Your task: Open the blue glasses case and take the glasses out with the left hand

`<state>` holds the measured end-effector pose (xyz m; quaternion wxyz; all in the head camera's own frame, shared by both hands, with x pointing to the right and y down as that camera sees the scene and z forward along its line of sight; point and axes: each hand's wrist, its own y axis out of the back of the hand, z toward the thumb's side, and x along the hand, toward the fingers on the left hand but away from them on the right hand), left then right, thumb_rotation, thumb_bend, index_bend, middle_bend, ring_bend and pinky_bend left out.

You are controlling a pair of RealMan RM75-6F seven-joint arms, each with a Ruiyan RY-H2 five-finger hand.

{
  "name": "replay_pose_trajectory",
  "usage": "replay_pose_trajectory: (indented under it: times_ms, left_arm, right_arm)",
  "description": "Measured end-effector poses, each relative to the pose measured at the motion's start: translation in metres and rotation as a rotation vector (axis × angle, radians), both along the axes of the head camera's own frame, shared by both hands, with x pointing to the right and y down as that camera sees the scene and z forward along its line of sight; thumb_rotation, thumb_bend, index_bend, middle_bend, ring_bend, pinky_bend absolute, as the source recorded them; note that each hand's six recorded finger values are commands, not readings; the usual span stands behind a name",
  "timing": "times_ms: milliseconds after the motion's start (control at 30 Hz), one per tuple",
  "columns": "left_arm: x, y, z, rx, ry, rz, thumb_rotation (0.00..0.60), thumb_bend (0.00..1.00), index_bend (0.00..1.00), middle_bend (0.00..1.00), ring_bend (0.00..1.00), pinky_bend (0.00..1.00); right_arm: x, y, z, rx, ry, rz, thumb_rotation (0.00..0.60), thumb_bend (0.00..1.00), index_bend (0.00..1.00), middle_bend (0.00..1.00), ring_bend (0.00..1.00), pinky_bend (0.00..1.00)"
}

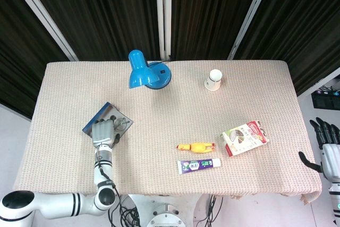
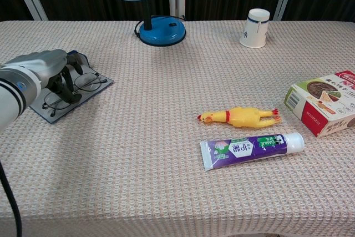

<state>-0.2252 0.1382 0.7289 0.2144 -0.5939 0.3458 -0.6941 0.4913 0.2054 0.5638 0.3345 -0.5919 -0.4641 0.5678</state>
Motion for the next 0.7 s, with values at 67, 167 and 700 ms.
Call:
replay_pose_trajectory:
  times_ms: [67, 167, 700]
  left_arm:
    - [0.0002, 0.0007, -0.0001, 0.001, -0.002, 0.005, 0.6, 0.36, 0.26, 0.46, 0.31, 0.28]
    - [0.0009, 0.0021, -0.0003, 0.005, -0.005, 0.018, 0.6, 0.37, 0.27, 0.49, 0.34, 0.31]
    - [0.0024, 0.0059, 0.0037, 0.048, -0.005, 0.087, 0.6, 0.37, 0.38, 0.69, 0.55, 0.48]
  right_arm:
    - [0.0005, 0.0, -0.0001, 0.001, 0.001, 0.0, 0.6, 0.22, 0.0, 0.0, 0.0, 0.0]
    - [0.0009, 0.0, -0.0006, 0.005, 0.002, 0.0, 0.6, 0.22, 0.0, 0.0, 0.0, 0.0]
    - [-0.0005, 0.0, -0.0018, 0.007, 0.005, 0.0, 0.6, 0.22, 0.0, 0.0, 0.0, 0.0]
